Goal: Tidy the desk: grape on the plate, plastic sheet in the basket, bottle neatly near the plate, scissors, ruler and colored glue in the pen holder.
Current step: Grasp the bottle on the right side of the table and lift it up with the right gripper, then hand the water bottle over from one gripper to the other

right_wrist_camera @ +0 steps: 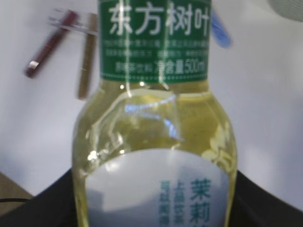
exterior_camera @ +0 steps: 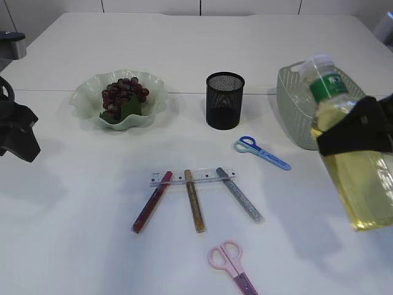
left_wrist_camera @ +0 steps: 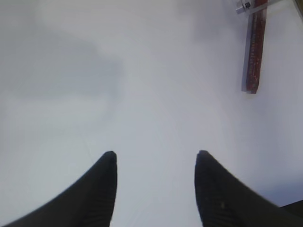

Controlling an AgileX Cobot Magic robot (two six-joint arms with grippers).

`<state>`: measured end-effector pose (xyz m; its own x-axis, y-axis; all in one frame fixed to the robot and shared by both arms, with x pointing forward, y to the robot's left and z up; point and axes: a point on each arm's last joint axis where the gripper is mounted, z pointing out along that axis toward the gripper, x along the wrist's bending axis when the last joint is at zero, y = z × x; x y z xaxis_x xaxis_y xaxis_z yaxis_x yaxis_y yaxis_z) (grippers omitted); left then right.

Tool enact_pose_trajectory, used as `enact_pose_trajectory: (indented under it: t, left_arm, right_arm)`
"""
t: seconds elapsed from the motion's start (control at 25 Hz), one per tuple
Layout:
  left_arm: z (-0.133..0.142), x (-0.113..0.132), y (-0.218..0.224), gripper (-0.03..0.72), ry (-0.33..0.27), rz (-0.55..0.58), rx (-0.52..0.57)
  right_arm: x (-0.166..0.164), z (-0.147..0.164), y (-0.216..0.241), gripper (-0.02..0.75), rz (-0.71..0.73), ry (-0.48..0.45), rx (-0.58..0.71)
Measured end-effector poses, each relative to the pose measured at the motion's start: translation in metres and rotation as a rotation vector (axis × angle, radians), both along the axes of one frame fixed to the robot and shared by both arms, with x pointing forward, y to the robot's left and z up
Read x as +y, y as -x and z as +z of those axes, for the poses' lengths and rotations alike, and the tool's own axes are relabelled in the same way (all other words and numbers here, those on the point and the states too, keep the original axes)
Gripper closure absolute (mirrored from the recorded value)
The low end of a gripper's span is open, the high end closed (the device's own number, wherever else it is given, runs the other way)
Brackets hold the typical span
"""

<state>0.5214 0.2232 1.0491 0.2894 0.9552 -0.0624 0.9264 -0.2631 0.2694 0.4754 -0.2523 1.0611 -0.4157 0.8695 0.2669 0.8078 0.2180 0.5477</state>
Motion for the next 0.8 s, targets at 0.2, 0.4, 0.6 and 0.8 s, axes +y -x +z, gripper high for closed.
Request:
enact_pose_trajectory:
  t: [0.2, 0.4, 0.6, 0.8]
  left_arm:
    - [0.000, -0.001, -0.001, 0.305, 0.008, 0.002, -0.007]
    - [0.000, -0.001, -0.001, 0.306, 0.011, 0.003, -0.011]
    - [0.001, -0.001, -0.002, 0.308, 0.016, 0.005, -0.025]
    - [0.001, -0.002, -0.004, 0.309, 0.021, 0.007, -0.050]
  right_arm:
    - [0.028, 0.025, -0.002, 0.277, 0.128, -0.319, -0.163]
    - [0.042, 0.044, -0.004, 0.277, 0.211, -0.463, -0.358]
    - [0.048, 0.056, -0.003, 0.277, 0.294, -0.532, -0.487]
    - [0.051, 0.063, 0.002, 0.277, 0.363, -0.603, -0.530]
